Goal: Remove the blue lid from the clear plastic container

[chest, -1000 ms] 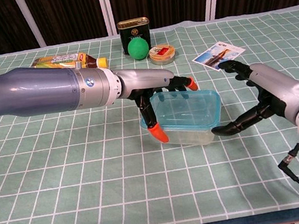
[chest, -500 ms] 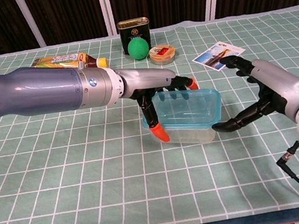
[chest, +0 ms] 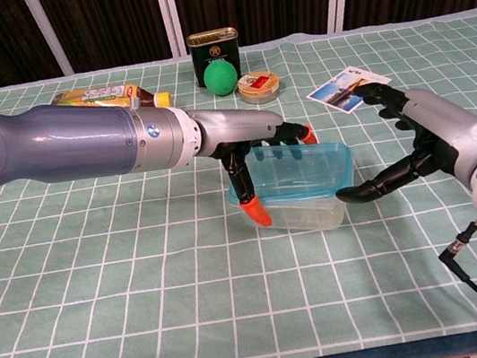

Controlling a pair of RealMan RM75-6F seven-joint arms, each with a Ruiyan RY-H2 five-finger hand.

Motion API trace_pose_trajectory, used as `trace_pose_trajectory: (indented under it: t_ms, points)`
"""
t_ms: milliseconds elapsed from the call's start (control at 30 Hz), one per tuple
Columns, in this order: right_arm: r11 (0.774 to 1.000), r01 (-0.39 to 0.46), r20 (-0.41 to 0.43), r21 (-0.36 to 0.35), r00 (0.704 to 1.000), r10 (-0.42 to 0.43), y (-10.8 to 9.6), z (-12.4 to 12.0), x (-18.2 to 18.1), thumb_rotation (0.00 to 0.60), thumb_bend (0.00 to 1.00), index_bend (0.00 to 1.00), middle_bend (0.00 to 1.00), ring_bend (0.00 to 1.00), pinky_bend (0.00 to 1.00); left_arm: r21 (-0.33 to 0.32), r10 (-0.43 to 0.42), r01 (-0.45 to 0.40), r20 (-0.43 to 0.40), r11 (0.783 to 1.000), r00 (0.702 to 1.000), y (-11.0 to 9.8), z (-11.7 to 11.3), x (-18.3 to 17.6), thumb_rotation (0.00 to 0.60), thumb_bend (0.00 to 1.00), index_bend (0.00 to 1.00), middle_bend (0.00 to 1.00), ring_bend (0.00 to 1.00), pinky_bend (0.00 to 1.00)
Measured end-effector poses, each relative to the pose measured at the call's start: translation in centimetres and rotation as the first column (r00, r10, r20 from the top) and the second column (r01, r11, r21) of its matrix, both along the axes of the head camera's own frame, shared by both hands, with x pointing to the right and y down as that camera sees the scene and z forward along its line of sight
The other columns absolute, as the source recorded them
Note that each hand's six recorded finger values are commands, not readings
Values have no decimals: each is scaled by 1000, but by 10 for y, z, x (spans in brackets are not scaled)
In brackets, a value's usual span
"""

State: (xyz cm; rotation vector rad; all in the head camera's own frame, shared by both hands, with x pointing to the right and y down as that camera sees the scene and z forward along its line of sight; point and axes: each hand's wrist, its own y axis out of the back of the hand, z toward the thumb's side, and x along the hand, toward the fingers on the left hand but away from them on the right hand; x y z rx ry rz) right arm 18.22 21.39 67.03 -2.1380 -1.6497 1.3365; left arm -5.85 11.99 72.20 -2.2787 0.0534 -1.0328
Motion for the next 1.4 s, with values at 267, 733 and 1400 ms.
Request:
trace_pose_trajectory:
  t_ms: [267,733,1400]
  points:
    - [1000,-23,16,-6,1000,23,-1,0,-1,600,129,0,0,0,0,-8,6,-6,7,1000,1000,0,-1,2,600,68,135,140,136,270]
    - [997,-23,40,69,999,21,-6,0,2,600,129,0,0,0,0,-52,21,-20,20,998,1000,1,-3,5,600,28,32,45,55,201]
    - [997,-24,52,73,998,20,-3,4,1,600,130,0,0,0,0,-74,25,-23,24,997,999,1,-4,9,600,0,0,0,10,165]
